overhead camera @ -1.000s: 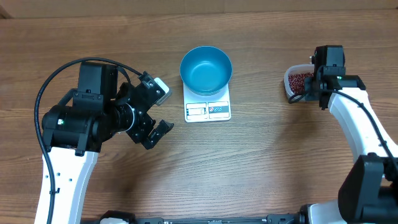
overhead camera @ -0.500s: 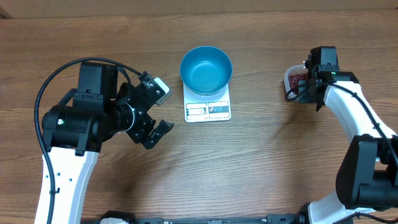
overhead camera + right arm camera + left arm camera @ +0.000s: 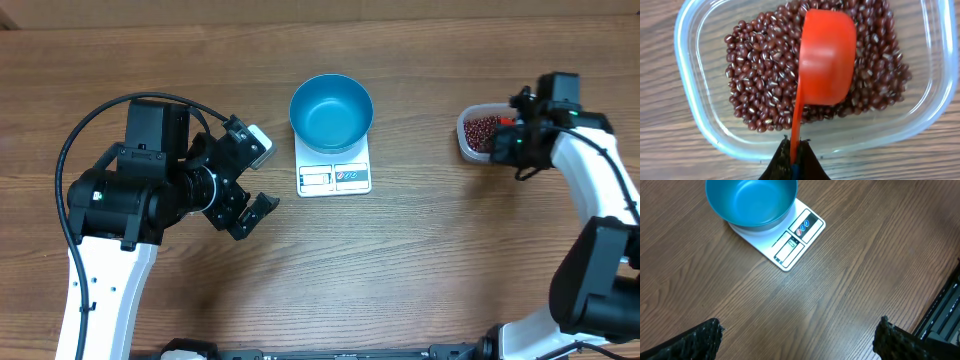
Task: Scoop item into bowl and weigh 150g on scale
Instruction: 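Drag the scoop through the beans to fill it, right gripper, then lift the filled scoop and carry it left over the blue bowl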
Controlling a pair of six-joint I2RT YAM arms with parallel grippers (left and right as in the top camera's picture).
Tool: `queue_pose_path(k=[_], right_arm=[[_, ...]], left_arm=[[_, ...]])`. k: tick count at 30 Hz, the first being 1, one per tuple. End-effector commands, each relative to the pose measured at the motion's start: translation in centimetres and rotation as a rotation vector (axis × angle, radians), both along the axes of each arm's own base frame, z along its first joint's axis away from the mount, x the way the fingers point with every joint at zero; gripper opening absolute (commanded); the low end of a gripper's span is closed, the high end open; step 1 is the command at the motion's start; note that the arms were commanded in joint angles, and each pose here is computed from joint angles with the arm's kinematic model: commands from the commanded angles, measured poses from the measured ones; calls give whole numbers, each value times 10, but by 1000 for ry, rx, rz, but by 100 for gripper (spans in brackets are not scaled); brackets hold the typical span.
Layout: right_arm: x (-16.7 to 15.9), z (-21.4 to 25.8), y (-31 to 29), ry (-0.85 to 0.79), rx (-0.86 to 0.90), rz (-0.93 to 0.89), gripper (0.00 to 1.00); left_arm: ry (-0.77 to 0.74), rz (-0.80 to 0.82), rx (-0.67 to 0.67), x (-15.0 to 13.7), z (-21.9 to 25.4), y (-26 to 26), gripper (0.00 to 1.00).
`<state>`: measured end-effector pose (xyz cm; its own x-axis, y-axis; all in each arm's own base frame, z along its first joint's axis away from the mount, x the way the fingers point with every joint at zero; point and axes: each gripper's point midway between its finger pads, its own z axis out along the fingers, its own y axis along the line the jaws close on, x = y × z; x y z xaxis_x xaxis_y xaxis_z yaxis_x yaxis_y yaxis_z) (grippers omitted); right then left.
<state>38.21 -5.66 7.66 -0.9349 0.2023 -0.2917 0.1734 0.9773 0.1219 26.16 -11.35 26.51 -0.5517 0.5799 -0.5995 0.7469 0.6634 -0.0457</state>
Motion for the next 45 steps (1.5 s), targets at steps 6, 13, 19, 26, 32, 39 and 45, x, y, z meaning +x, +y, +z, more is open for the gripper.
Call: queue_pose_path(k=[6,13,19,26,32,39,45], right_arm=[[-9,6,5,-12,336,-64,4],[-7,1,9,-8,396,-66,4],[-1,-5,10,-9,428,-95,4],[4,-4,25,-20,534,-76,4],[-7,-5,28,29,558,-95,4],[-5,-6,26,36,560,-141,4],[1,-5,18,11,563,-176,4]], left_arm=[[-22,-21,-7,1,6,-1,100],[-22,-21,-7,1,6,-1,100],[-22,-21,-7,1,6,-1,100],[-22,-21,-7,1,6,-1,100],[-22,-21,-7,1,6,-1,100],[-22,-21,-7,1,6,-1,100],[-22,-21,-7,1,6,-1,100]])
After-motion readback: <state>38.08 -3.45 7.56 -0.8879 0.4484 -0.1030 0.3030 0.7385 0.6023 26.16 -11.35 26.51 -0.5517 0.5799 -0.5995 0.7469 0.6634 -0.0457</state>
